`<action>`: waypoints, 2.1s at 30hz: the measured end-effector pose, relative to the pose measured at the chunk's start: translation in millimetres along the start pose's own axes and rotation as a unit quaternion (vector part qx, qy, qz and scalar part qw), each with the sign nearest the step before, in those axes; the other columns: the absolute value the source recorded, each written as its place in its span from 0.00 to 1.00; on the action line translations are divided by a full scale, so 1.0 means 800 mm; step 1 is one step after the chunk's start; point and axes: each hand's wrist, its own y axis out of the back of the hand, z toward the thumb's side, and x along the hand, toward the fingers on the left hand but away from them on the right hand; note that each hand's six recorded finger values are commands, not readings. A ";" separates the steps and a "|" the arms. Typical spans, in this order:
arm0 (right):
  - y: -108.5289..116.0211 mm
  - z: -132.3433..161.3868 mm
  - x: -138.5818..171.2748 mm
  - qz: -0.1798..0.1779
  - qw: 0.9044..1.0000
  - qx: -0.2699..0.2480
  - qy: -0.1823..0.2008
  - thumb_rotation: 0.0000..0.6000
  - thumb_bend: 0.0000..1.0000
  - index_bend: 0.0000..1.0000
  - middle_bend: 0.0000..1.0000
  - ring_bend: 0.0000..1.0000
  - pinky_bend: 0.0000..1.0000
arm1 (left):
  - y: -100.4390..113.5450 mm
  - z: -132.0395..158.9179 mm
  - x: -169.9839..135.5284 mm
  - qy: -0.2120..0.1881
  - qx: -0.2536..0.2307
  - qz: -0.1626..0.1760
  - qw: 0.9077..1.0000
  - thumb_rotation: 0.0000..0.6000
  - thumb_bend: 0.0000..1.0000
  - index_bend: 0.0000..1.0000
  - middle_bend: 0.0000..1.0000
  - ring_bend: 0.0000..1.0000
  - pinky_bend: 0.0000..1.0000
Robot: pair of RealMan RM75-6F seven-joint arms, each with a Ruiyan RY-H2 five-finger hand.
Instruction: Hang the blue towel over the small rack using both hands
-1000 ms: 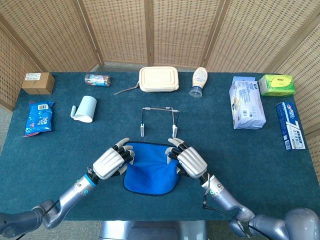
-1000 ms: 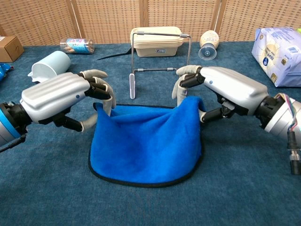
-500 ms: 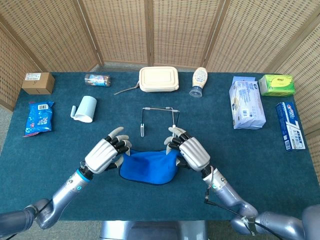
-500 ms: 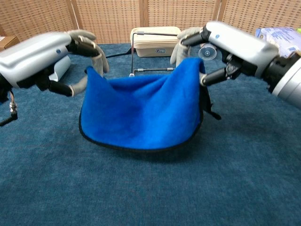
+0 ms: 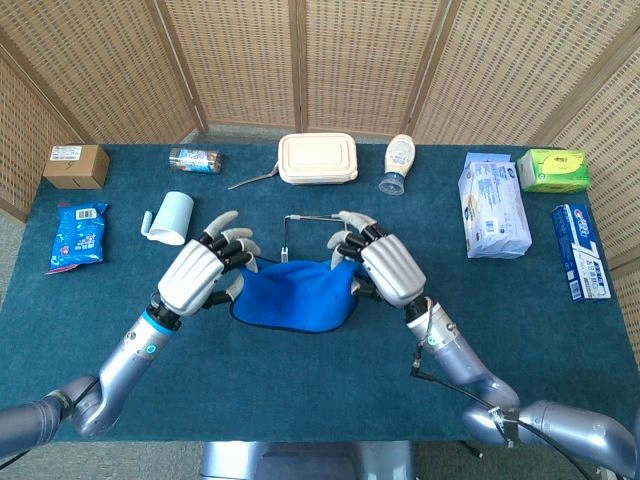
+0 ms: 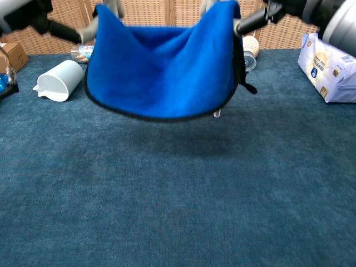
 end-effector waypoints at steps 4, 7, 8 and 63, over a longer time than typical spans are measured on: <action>0.016 -0.004 -0.018 -0.008 1.000 0.003 -0.007 1.00 0.51 0.84 0.38 0.12 0.17 | 0.015 -0.003 0.024 0.007 -0.011 0.014 1.000 1.00 0.60 0.81 0.43 0.29 0.11; 0.023 -0.007 -0.030 -0.009 1.000 0.008 -0.012 1.00 0.50 0.84 0.38 0.12 0.17 | 0.023 -0.003 0.036 0.009 -0.015 0.021 1.000 1.00 0.60 0.81 0.43 0.29 0.11; 0.027 -0.009 -0.035 -0.010 1.000 0.010 -0.014 1.00 0.50 0.84 0.38 0.12 0.17 | 0.025 -0.004 0.040 0.010 -0.016 0.023 1.000 1.00 0.60 0.81 0.43 0.29 0.11; 0.022 -0.075 -0.132 -0.004 0.993 0.086 -0.078 1.00 0.50 0.83 0.38 0.12 0.17 | -0.022 -0.081 0.137 0.088 -0.040 0.030 0.995 1.00 0.59 0.81 0.42 0.28 0.10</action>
